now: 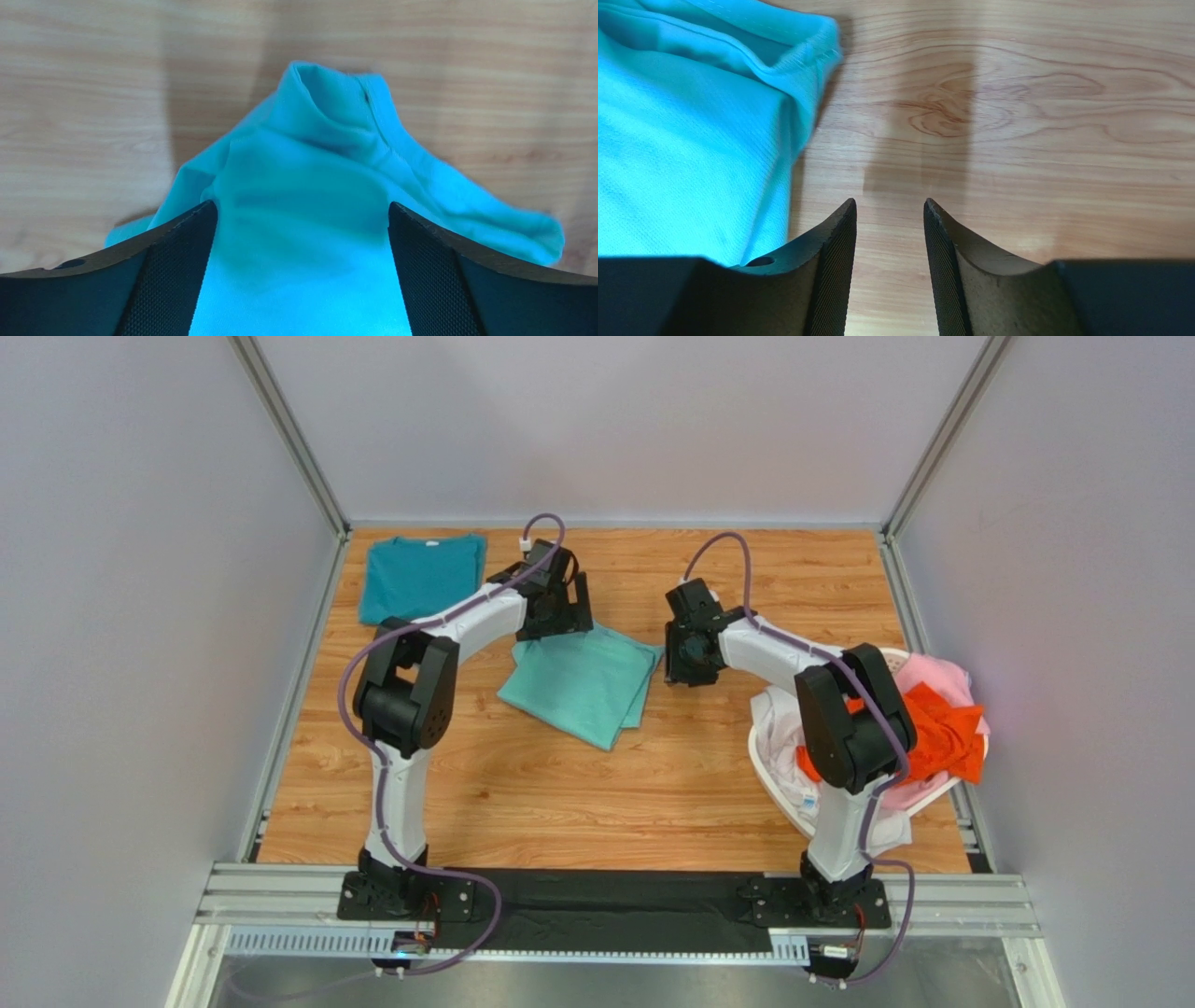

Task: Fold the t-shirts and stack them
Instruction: Fold the tshirt

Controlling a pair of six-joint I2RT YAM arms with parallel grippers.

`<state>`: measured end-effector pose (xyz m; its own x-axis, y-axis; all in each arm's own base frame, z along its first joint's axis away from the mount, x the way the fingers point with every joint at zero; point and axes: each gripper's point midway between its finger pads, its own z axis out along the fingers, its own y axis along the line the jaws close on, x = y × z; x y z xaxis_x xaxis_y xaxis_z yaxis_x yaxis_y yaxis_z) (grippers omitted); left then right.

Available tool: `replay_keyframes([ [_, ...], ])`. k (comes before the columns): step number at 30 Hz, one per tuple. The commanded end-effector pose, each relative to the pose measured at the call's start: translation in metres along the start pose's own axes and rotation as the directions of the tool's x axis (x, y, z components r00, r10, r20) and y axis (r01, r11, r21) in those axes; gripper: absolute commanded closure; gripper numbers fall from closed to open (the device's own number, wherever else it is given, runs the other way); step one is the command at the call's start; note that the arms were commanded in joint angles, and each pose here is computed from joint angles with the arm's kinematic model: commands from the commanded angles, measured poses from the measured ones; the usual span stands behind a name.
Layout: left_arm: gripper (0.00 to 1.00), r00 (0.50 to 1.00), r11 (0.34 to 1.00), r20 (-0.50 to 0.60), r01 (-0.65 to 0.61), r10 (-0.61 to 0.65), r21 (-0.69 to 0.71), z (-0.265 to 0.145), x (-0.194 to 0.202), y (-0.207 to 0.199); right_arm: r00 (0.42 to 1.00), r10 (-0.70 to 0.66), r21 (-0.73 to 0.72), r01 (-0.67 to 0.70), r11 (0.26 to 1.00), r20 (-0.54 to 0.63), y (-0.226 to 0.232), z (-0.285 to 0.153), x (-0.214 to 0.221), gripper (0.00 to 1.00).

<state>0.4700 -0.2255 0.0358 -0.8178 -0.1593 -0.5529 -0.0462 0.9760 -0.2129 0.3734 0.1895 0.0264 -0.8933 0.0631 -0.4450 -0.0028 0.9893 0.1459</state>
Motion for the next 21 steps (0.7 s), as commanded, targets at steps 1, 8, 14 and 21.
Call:
replay_keyframes([
  [1, 0.00, 0.995, 1.000, 0.099, -0.013, 0.013, 0.000, -0.062, -0.035, 0.002, 0.995, -0.034, 0.036, 0.031, 0.999, 0.093, -0.003, -0.041, -0.039, 0.57],
  [8, 0.00, 0.975, 0.997, 0.221, -0.002, -0.015, 0.075, -0.149, -0.054, 0.001, 0.978, -0.072, -0.227, 0.117, 0.967, 0.197, 0.056, -0.110, -0.055, 0.00],
  [14, 0.00, 0.991, 0.989, 0.125, 0.033, -0.051, 0.143, -0.157, 0.003, 0.012, 0.980, -0.119, -0.485, 0.184, 0.855, 0.162, 0.121, -0.121, -0.013, 0.00],
  [21, 0.00, 0.996, 0.981, -0.038, 0.081, -0.075, 0.176, -0.110, 0.056, 0.011, 0.979, -0.202, -0.571, 0.188, 0.799, 0.040, 0.171, -0.078, 0.032, 0.00],
])
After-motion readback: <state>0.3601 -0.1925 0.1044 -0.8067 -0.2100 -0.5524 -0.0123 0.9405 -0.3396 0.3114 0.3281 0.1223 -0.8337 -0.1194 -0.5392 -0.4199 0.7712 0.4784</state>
